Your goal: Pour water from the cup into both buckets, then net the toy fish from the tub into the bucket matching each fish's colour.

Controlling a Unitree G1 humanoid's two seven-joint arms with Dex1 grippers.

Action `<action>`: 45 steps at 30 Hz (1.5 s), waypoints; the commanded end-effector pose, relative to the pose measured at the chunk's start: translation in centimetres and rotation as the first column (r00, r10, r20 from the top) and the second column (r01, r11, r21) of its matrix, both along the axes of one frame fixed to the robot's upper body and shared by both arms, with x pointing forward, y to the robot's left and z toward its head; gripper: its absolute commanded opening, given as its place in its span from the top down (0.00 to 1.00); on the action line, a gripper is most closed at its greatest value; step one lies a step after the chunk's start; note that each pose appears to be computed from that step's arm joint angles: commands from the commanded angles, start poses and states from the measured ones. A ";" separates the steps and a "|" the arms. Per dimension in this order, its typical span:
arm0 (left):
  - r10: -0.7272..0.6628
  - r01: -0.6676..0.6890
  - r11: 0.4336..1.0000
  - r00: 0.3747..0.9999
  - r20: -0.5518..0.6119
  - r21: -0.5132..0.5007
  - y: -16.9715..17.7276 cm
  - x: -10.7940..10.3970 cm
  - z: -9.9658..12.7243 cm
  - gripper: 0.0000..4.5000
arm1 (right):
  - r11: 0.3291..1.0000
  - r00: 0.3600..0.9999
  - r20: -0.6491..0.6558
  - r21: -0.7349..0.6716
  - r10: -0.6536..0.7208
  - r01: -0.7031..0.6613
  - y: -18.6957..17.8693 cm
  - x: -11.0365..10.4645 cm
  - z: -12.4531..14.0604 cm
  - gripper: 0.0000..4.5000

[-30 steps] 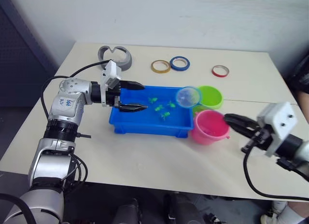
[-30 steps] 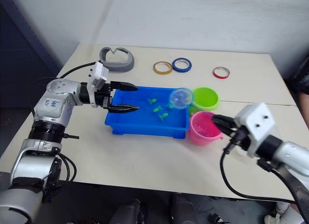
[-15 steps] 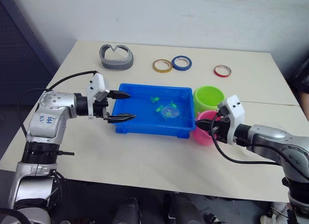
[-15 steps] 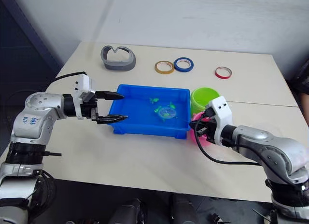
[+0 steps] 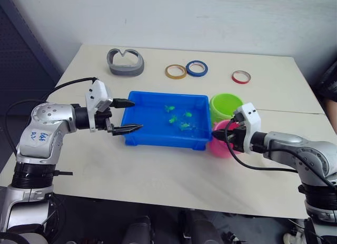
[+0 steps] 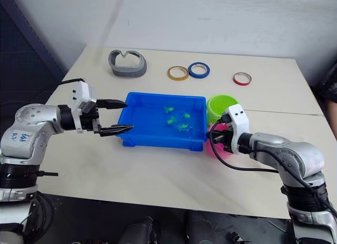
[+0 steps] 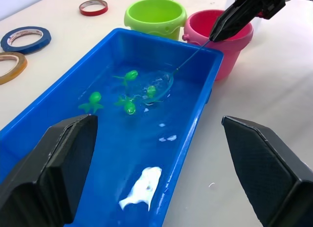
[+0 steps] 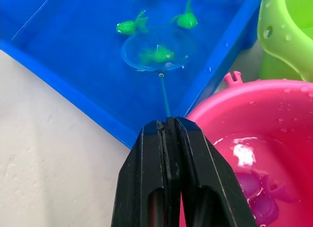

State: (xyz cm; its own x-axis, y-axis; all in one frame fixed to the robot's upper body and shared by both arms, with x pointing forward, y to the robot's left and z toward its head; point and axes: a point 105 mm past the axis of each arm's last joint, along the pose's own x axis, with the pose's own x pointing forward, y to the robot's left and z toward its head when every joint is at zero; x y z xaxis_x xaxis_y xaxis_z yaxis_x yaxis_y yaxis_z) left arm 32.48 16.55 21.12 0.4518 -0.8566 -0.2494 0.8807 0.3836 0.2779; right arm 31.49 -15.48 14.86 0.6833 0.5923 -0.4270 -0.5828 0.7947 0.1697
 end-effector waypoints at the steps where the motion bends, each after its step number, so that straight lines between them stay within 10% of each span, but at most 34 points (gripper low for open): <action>1: -0.008 0.008 1.000 0.998 0.054 -0.008 -0.1 -0.3 1.3 0.01 | 1.000 0.999 0.043 -0.009 -0.028 0.029 -0.2 0.4 0.7 1.00; 12: -0.027 0.029 0.999 0.997 0.075 -0.026 -1.0 0.4 1.9 0.01 | 0.999 0.976 0.213 -0.017 -0.040 0.044 0.4 2.3 2.5 1.00; 34: -0.222 0.230 0.955 0.973 0.063 -0.188 -6.4 2.4 4.3 0.01 | 0.955 0.803 0.596 -0.245 0.011 0.169 -4.7 -3.1 8.7 1.00; 41: -0.268 0.279 0.943 0.960 0.080 -0.180 -8.3 2.8 4.0 0.01 | 0.798 0.768 0.625 -0.532 0.145 0.283 -8.3 -3.1 8.7 1.00; 45: -0.276 0.287 0.941 0.957 0.087 -0.177 -8.6 2.7 4.0 0.01 | 0.588 0.729 0.593 -0.740 0.342 0.326 -9.2 -2.4 8.2 1.00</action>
State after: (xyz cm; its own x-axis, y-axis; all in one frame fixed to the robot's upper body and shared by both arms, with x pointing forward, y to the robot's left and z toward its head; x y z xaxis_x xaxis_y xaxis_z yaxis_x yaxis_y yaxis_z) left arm 35.50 8.23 23.67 0.2087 -0.9755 -0.0693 0.9565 0.1889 0.2223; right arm 28.97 -24.80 21.90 0.9392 0.2697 -0.2126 -0.3269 0.5128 -0.7938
